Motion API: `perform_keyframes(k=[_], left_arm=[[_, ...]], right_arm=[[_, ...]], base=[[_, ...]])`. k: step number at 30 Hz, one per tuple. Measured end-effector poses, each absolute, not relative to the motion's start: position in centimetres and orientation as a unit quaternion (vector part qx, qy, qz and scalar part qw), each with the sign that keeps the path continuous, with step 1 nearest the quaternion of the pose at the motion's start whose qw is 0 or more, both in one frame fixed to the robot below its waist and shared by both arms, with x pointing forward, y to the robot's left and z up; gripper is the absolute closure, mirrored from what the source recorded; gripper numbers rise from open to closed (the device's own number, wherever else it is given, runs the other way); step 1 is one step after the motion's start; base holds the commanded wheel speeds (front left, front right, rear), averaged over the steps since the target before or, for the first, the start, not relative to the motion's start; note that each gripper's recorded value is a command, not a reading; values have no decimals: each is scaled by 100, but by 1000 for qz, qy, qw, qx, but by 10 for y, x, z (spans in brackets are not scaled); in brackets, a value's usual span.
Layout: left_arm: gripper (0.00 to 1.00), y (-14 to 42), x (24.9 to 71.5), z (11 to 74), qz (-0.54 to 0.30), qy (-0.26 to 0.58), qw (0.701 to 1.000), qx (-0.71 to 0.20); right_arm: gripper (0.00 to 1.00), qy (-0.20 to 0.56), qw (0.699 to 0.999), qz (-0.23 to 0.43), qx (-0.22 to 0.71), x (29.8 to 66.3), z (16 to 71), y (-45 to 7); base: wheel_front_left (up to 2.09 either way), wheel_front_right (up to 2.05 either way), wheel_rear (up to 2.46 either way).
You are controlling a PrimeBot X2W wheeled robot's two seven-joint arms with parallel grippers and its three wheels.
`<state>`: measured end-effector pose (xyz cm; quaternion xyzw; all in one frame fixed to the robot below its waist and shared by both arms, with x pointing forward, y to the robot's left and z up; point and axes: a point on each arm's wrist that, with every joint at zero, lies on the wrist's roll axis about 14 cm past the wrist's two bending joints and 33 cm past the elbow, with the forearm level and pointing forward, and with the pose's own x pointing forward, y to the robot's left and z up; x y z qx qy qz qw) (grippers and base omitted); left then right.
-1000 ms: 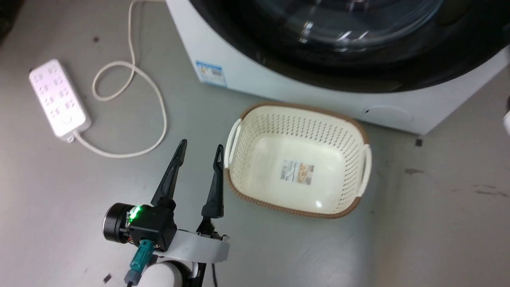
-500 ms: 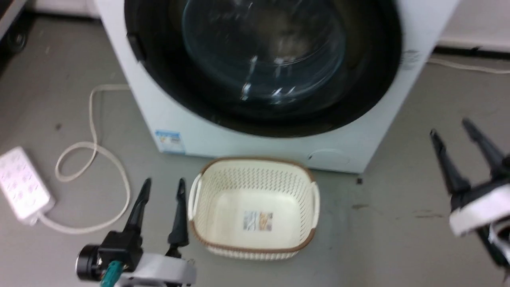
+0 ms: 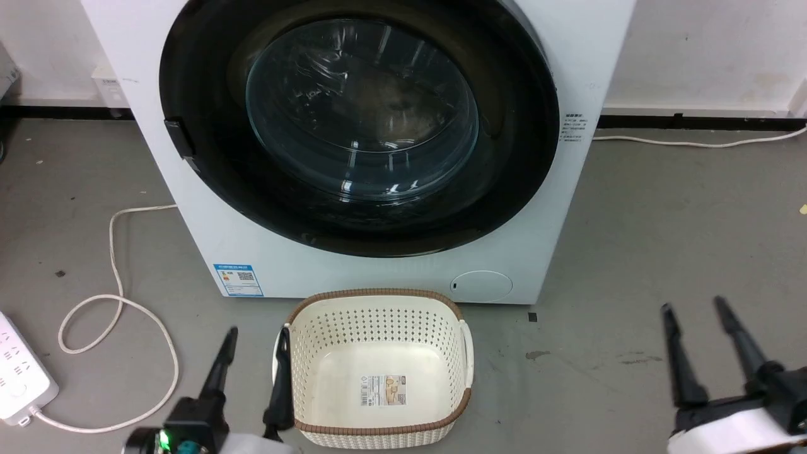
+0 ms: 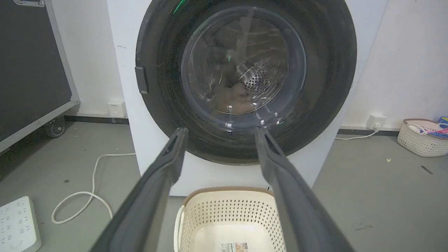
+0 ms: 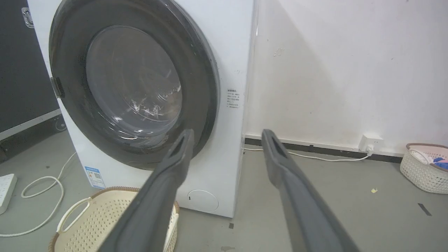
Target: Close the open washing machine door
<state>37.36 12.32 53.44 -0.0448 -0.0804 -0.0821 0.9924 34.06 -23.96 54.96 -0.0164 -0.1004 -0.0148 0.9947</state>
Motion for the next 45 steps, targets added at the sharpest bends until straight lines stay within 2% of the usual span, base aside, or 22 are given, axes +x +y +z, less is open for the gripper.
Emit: perform_keyframes(k=[3, 16, 17, 45], left_arm=[[0, 123, 368, 518, -80, -56, 995, -35], [0, 136, 365, 515, -49, -53, 997, -25], [100, 136, 365, 515, -49, -52, 997, -25], [100, 143, 364, 513, -40, -37, 998, -20]], right_arm=[[0, -92, 996, -5, -10, 341, 542, -225], [0, -84, 996, 24, -11, 346, 537, -203], [100, -83, 996, 25, -12, 347, 536, -202], [100, -64, 997, 34, -13, 351, 532, -195]], base=[[0, 0, 0], [0, 0, 0], [0, 0, 0], [0, 0, 0]])
